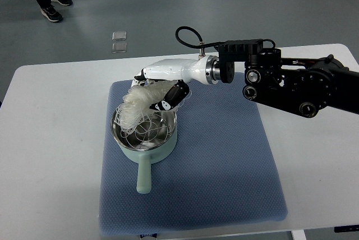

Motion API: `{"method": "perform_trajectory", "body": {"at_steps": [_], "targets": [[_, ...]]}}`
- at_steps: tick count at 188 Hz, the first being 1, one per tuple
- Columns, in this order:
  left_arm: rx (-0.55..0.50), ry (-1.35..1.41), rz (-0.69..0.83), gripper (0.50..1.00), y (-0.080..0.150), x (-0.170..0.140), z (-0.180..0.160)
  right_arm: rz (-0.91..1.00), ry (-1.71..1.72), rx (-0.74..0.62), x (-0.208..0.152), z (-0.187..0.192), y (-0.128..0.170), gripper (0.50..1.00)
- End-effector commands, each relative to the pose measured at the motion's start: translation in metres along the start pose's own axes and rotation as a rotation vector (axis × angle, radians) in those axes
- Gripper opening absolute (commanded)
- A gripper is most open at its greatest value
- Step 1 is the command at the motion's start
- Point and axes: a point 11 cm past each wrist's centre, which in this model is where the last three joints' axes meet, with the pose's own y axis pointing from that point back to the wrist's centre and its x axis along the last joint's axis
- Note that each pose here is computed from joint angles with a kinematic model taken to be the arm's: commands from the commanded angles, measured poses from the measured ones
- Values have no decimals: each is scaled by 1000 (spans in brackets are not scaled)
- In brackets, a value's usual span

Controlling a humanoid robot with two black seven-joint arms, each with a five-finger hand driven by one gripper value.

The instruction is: Put vermicelli into pot with right hand

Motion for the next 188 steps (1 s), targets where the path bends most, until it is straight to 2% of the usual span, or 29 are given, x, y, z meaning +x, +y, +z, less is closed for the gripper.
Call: {"method": "perform_trajectory", "body": {"at_steps": [1, 11, 18, 40, 56, 131, 158, 188], "targets": [[-1, 0, 0, 1000, 0, 0, 0, 6, -12, -4, -5, 3, 0, 649], [-1, 0, 0, 1000, 0, 0, 0, 8, -13, -6, -7, 4, 0, 699], [-1, 0, 0, 1000, 0, 0, 0, 11, -17, -11, -7, 6, 1, 752], [0, -1, 0, 1000, 0, 0, 0, 14, -20, -17, -6, 9, 3, 823], [0, -2, -1, 1000, 0, 0, 0, 15, -21, -22, -5, 11, 5, 854], [-1, 0, -2, 1000, 0, 0, 0, 70, -44, -60, 11, 25, 21, 858], [-1, 0, -2, 1000, 0, 0, 0, 173, -205, -88, 22, 45, 38, 858], [-1, 0, -2, 1000, 0, 0, 0, 380, -494, -141, 35, 84, 64, 858]]}}
